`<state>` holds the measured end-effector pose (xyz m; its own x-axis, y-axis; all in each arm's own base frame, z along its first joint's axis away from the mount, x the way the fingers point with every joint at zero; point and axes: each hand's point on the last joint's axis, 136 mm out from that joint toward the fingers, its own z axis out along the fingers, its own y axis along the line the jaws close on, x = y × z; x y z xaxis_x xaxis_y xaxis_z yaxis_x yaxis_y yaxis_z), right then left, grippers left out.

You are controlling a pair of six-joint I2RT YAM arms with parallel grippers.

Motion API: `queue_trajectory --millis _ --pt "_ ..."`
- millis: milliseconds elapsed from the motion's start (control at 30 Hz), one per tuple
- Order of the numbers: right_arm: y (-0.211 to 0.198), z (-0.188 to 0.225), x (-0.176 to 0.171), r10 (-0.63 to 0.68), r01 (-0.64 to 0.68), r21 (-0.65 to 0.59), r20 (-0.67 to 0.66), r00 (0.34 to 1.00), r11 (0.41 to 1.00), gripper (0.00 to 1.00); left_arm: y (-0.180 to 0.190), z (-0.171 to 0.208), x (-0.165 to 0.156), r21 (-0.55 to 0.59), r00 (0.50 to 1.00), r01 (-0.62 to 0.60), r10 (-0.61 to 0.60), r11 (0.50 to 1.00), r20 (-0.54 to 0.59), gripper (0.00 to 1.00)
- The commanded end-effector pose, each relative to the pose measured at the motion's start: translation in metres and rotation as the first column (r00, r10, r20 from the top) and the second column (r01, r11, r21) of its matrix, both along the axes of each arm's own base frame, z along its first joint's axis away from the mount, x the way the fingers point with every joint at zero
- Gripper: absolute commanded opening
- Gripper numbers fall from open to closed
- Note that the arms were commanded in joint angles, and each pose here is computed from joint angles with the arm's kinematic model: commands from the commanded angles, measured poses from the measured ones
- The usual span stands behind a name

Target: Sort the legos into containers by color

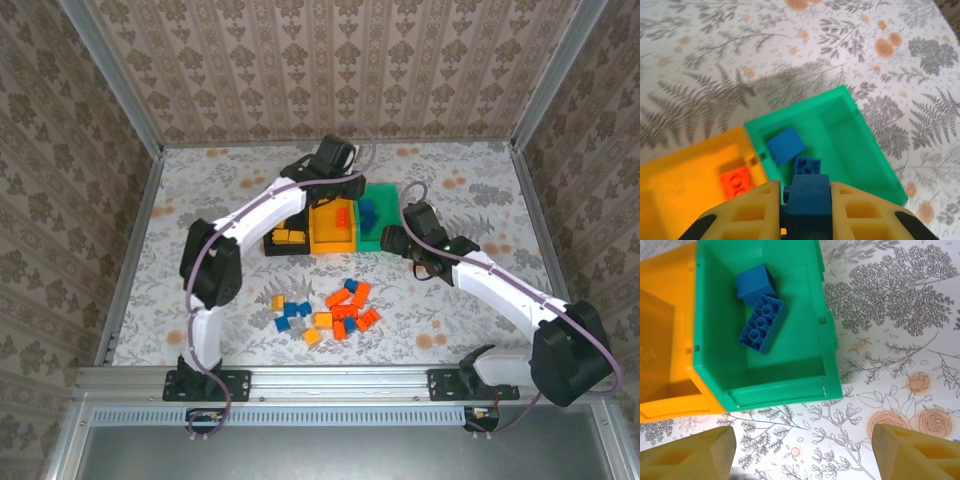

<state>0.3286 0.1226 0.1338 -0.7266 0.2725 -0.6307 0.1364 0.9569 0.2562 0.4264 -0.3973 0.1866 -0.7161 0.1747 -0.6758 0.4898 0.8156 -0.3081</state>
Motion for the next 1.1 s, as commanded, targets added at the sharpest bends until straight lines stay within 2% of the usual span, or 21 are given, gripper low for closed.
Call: queue_trajectory --millis 0,167,200,367,500,600,733,867,900,1067 --pt "-0.012 -0.002 -0.007 -0.043 0.043 -0.012 -0.002 0.999 0.999 0.74 -0.022 -0.002 0.003 -0.015 0.997 0.072 -0.072 0.997 -0.013 0.23" --pt "-0.017 -0.003 -0.01 -0.05 0.05 -0.014 -0.003 0.999 0.999 0.74 -0.04 -0.015 0.007 -0.02 0.993 0.106 -0.106 0.994 -0.041 0.27" --pt "-0.017 -0.003 -0.01 -0.051 0.051 -0.015 -0.003 0.999 0.999 0.74 -0.043 -0.016 0.006 -0.019 0.993 0.111 -0.111 0.994 -0.044 0.3" --pt "-0.016 0.0 -0.012 -0.041 0.041 -0.007 -0.002 0.999 0.999 0.74 -0.046 -0.008 0.008 -0.03 0.993 0.108 -0.109 0.994 -0.038 0.58" --pt "-0.01 0.002 -0.015 -0.004 0.004 0.013 -0.006 1.0 1.0 0.75 -0.042 0.016 0.004 -0.064 0.995 0.099 -0.101 0.993 -0.014 0.68" --pt "0.004 -0.001 -0.021 0.078 -0.077 0.049 -0.034 0.996 0.996 0.76 -0.033 0.044 -0.002 -0.115 0.996 0.089 -0.087 0.989 0.02 0.74" --pt "0.029 -0.012 -0.037 0.209 -0.203 0.08 -0.075 0.975 0.976 0.79 0.001 0.075 -0.019 -0.185 0.997 0.049 -0.037 0.982 0.065 0.8" --pt "0.059 -0.027 -0.06 0.348 -0.342 0.066 -0.129 0.928 0.937 0.79 0.052 0.086 -0.046 -0.236 0.996 -0.018 0.037 0.972 0.075 0.87" --pt "0.064 -0.032 -0.066 0.371 -0.367 0.055 -0.154 0.916 0.928 0.79 0.063 0.083 -0.055 -0.238 0.996 -0.033 0.051 0.971 0.07 0.99" --pt "0.081 -0.064 -0.093 0.414 -0.428 0.002 -0.262 0.872 0.904 0.8 0.12 0.058 -0.104 -0.171 0.991 -0.107 0.12 0.979 0.065 1.0"
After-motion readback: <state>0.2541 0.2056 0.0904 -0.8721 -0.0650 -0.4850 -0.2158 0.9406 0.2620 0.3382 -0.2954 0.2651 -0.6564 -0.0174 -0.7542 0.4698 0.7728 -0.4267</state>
